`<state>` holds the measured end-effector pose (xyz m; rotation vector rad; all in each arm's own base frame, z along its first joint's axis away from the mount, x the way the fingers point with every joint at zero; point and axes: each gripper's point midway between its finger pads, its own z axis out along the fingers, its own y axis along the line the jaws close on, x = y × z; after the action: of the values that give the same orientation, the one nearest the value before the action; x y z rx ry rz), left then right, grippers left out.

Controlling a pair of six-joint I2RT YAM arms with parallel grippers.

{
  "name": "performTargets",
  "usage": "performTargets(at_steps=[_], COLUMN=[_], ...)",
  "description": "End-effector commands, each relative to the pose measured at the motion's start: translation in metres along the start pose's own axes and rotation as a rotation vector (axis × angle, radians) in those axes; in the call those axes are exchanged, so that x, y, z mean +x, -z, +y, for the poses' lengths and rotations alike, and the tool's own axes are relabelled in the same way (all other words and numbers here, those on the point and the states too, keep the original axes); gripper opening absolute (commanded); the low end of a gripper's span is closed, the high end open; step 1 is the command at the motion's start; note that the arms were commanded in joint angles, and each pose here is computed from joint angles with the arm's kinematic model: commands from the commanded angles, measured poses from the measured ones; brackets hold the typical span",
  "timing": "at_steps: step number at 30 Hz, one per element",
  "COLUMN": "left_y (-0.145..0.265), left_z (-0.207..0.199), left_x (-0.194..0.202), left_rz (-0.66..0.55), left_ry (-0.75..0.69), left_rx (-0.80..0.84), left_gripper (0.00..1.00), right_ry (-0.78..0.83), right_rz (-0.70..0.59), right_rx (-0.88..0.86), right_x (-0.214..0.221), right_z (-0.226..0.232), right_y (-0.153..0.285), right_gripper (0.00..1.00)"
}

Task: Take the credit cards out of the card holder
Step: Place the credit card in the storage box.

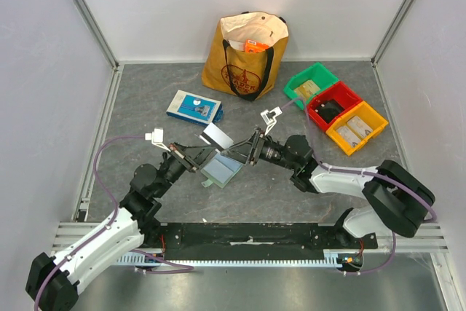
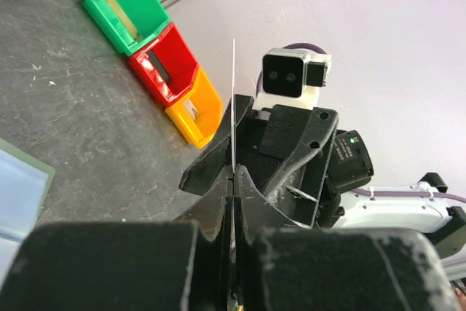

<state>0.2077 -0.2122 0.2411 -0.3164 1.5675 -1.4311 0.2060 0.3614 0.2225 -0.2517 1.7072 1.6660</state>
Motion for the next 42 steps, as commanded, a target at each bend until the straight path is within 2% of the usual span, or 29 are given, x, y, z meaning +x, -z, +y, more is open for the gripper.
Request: performTargets(at_steps=[1,4,9,11,16,20,24,30,36,42], left_y=[-0.002,-0.002,-0.001,0.000,0.008,0.018,0.021,0.013,0.008,-0.001], left_z=[-0.034,-0.026,-0.020,-0.014,0.009,0.020,0.017,0.018,0.033,0.031], left_x=[-0.009,-0.005,0.000,0.001,-0.007,-0.014,-0.020,-0.018,-0.001,0.004], left_rz=[-0.010,0.002,0.021,0.029,0.006,0.006,0.037,0.096,0.129,0.132], left_ry=[-0.004,0.002,0.010,0.014,0.015,0.022,0.010,-0.015,0.050,0.083], left_rx=[0.112,0.092,0.065,0.025,-0.152,-0.305,-0.411,-0.493,-0.496,-0.447], left_gripper=[0.02,0.02,0.03,0.17,0.72,0.87,0.92,0.93,0.91,0.86], right_ry=[0.056,0.077,0.119,0.163,0.390,0.589,0.801,1.074,1.274,1.436], right_rz=[-0.061,-0.059,-0.049,-0.025,0.043,0.131,0.209,0.217,0.196,0.218], right_rx=[-0.148,-0.154,-0.131,-0.085,0.138,0.290,0.463,0.630,0.667,0.677], right_x=[-0.024,-0.026,-0.025,-0.023,-0.023,-0.018,-0.010,-0.014,-0.007,0.012], right_z=[0.039,0.041,0.037,0.030,-0.007,-0.025,-0.041,-0.047,-0.027,-0.012], right_y=[-0.011,-0.012,-0.013,-0.012,-0.001,0.006,0.013,0.025,0.024,0.016], right_gripper=[0.55,0.40,0.00,0.00,0.00,0.00,0.00,0.00,0.00,0.00])
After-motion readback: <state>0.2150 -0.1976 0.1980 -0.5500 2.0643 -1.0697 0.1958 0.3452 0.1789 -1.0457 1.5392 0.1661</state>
